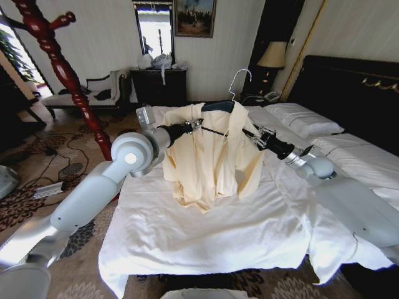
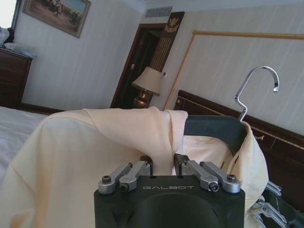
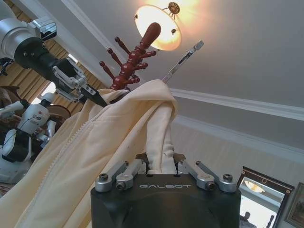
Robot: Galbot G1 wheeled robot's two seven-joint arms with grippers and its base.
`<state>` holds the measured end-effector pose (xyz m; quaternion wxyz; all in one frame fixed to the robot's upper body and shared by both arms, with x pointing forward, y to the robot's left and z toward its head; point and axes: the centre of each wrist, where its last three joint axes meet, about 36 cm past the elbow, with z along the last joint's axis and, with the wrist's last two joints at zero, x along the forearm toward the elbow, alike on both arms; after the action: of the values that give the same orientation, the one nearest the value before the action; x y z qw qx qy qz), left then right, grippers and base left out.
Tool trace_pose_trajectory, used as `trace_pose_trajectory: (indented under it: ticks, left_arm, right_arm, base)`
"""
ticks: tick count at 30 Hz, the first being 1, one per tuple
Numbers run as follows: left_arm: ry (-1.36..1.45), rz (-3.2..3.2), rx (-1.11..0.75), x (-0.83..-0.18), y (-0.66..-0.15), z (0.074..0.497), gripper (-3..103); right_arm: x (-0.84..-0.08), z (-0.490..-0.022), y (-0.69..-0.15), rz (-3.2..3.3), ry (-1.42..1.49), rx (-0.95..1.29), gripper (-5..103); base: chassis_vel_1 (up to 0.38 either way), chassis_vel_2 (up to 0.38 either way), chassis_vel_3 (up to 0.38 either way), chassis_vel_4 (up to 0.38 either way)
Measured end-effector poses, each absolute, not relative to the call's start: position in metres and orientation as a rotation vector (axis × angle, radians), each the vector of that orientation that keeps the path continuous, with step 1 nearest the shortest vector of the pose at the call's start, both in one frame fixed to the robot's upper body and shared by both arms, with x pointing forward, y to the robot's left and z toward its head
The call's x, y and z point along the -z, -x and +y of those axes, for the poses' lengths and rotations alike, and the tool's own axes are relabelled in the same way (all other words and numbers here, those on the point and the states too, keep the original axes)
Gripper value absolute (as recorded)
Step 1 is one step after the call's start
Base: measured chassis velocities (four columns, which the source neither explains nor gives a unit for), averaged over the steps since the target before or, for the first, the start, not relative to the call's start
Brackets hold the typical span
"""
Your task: Pick up the clothes from the bed and hang them on the clothes hanger.
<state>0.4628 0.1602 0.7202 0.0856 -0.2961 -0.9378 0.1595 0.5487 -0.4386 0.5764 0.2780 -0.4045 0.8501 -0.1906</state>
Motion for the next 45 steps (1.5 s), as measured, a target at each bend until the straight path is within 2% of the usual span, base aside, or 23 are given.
trace_pose_trajectory:
  ticks: [4, 6, 7, 9, 19, 25, 36, 38, 39, 41, 42, 45]
  left_arm:
    - [0.936, -2.796, -0.488, -0.725, -0.460, 0.158, 8]
    - [0.950, -2.794, -0.489, -0.726, -0.460, 0.157, 8]
    - [0.977, -2.790, -0.494, -0.727, -0.459, 0.156, 3]
    - [1.023, -2.781, -0.505, -0.730, -0.459, 0.151, 0]
    - [1.138, -2.758, -0.472, -0.747, -0.472, 0.112, 0]
    - [1.188, -2.711, -0.430, -0.742, -0.461, 0.094, 0]
    - [1.147, -2.654, -0.320, -0.704, -0.440, 0.104, 0]
    - [1.127, -2.669, -0.304, -0.701, -0.435, 0.114, -2]
    - [1.125, -2.674, -0.302, -0.702, -0.432, 0.117, 7]
    - [1.125, -2.679, -0.300, -0.703, -0.429, 0.120, 7]
    - [1.120, -2.691, -0.293, -0.706, -0.423, 0.126, 18]
    - [1.107, -2.712, -0.281, -0.711, -0.414, 0.134, 24]
  right_arm:
    - [-0.576, -0.442, -0.550, 2.286, 1.077, 0.533, 23]
    - [-0.575, -0.442, -0.551, 2.287, 1.075, 0.539, 23]
    - [-0.573, -0.443, -0.551, 2.287, 1.072, 0.550, 23]
    - [-0.569, -0.443, -0.552, 2.286, 1.075, 0.558, 23]
    - [-0.560, -0.430, -0.550, 2.272, 1.106, 0.532, 23]
    - [-0.565, -0.435, -0.549, 2.270, 1.090, 0.537, 23]
    - [-0.584, -0.450, -0.547, 2.254, 1.040, 0.540, 23]
    - [-0.587, -0.450, -0.546, 2.250, 1.040, 0.540, 23]
    - [-0.587, -0.450, -0.546, 2.249, 1.040, 0.541, 23]
    - [-0.588, -0.450, -0.546, 2.249, 1.041, 0.541, 23]
    - [-0.588, -0.450, -0.546, 2.248, 1.041, 0.541, 23]
    - [-0.590, -0.448, -0.545, 2.243, 1.043, 0.541, 23]
  base:
    - [0.000, 0.000, 0.000, 0.000]
    - [0.000, 0.000, 0.000, 0.000]
    - [0.000, 0.000, 0.000, 0.000]
    - [0.000, 0.000, 0.000, 0.000]
    - [0.000, 0.000, 0.000, 0.000]
    - [0.000, 0.000, 0.000, 0.000]
    - [0.000, 0.000, 0.000, 0.000]
    - [0.000, 0.000, 0.000, 0.000]
    - [0.000, 0.000, 0.000, 0.000]
    - [0.000, 0.000, 0.000, 0.000]
    - [0.000, 0.000, 0.000, 0.000]
    - [0.000, 0.000, 0.000, 0.000]
